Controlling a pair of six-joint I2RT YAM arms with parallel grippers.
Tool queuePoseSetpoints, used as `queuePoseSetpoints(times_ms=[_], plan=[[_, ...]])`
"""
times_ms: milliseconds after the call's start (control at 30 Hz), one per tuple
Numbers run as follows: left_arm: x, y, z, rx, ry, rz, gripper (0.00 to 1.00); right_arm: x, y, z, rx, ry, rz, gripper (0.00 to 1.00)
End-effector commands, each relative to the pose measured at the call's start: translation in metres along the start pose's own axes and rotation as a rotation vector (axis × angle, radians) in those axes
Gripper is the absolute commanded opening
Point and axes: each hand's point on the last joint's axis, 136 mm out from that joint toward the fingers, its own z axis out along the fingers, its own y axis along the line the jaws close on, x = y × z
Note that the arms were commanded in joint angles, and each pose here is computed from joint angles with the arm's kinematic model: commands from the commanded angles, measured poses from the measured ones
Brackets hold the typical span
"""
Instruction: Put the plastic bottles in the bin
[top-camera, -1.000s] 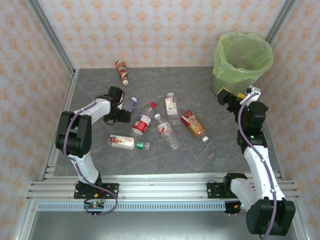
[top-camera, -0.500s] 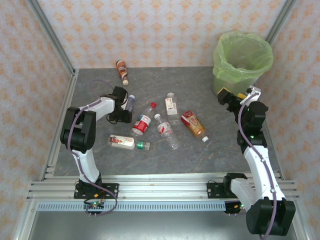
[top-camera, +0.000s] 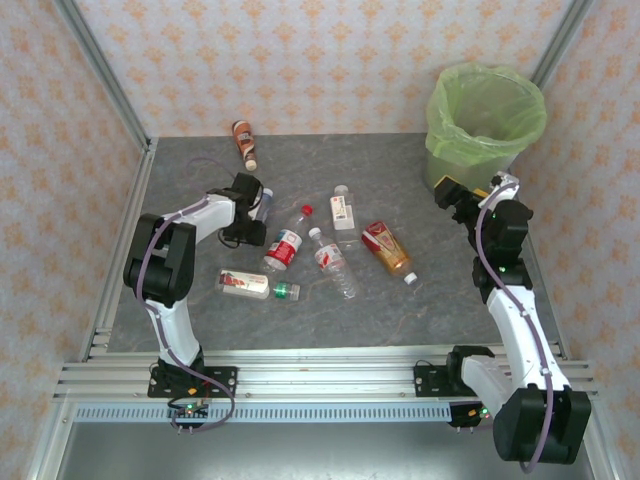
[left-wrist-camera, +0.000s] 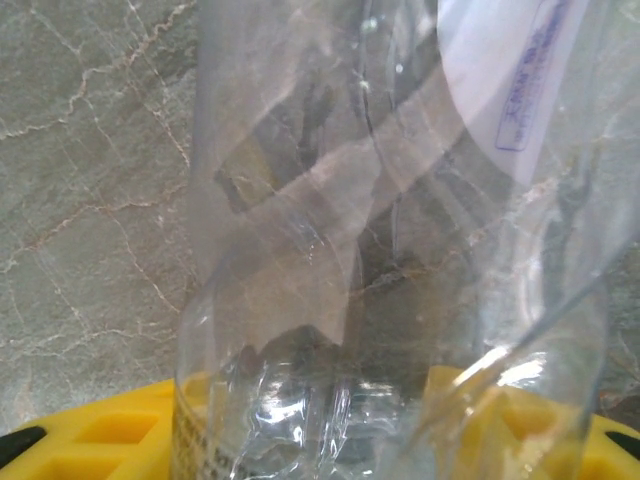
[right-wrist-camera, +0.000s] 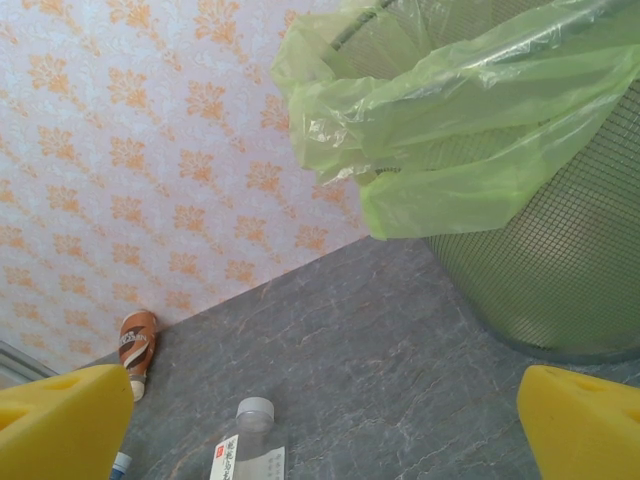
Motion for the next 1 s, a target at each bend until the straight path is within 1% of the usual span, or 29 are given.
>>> queuePoseSetpoints(times_ms=[0, 200, 333, 400, 467, 567, 633, 700, 767, 833, 967], plan=[[-0.021, 0.004, -0.027, -0.031, -0.098, 0.023, 0.41, -0.002, 0.010, 0.001, -0.062, -0.004, 0.008, 0.99], [-0.030, 0.000, -0.051, -0.018, -0.163, 0.020, 0.37, 0.013, 0.028, 0.006, -0.125, 0.090, -0.005, 0.99], [-0.037, -0.017, -0.081, 0.004, -0.242, 0.044, 0.37, 0.026, 0.042, 0.010, -0.143, 0.117, -0.011, 0.99], [-0.041, -0.028, -0.100, 0.018, -0.293, 0.067, 0.37, 0.034, 0.053, 0.013, -0.173, 0.147, 0.014, 0.99], [-0.045, -0.042, -0.121, 0.041, -0.356, 0.096, 0.37, 0.042, 0.063, 0.019, -0.186, 0.203, 0.060, 0.99], [-0.051, -0.070, -0.152, 0.113, -0.453, 0.137, 0.37, 0.054, 0.070, 0.029, -0.151, 0.269, 0.076, 0.99], [-0.052, -0.089, -0.168, 0.153, -0.505, 0.168, 0.37, 0.053, 0.074, 0.035, -0.125, 0.274, 0.111, 0.99], [-0.052, -0.109, -0.182, 0.202, -0.543, 0.200, 0.37, 0.049, 0.089, 0.039, -0.185, 0.293, 0.187, 0.99], [-0.050, -0.131, -0.193, 0.252, -0.568, 0.236, 0.37, 0.044, 0.113, 0.040, -0.287, 0.319, 0.257, 0.99], [-0.049, -0.151, -0.201, 0.306, -0.587, 0.261, 0.37, 0.042, 0.131, 0.040, -0.346, 0.352, 0.273, 0.99], [-0.045, -0.186, -0.213, 0.408, -0.609, 0.308, 0.37, 0.041, 0.151, 0.040, -0.367, 0.402, 0.250, 1.00]])
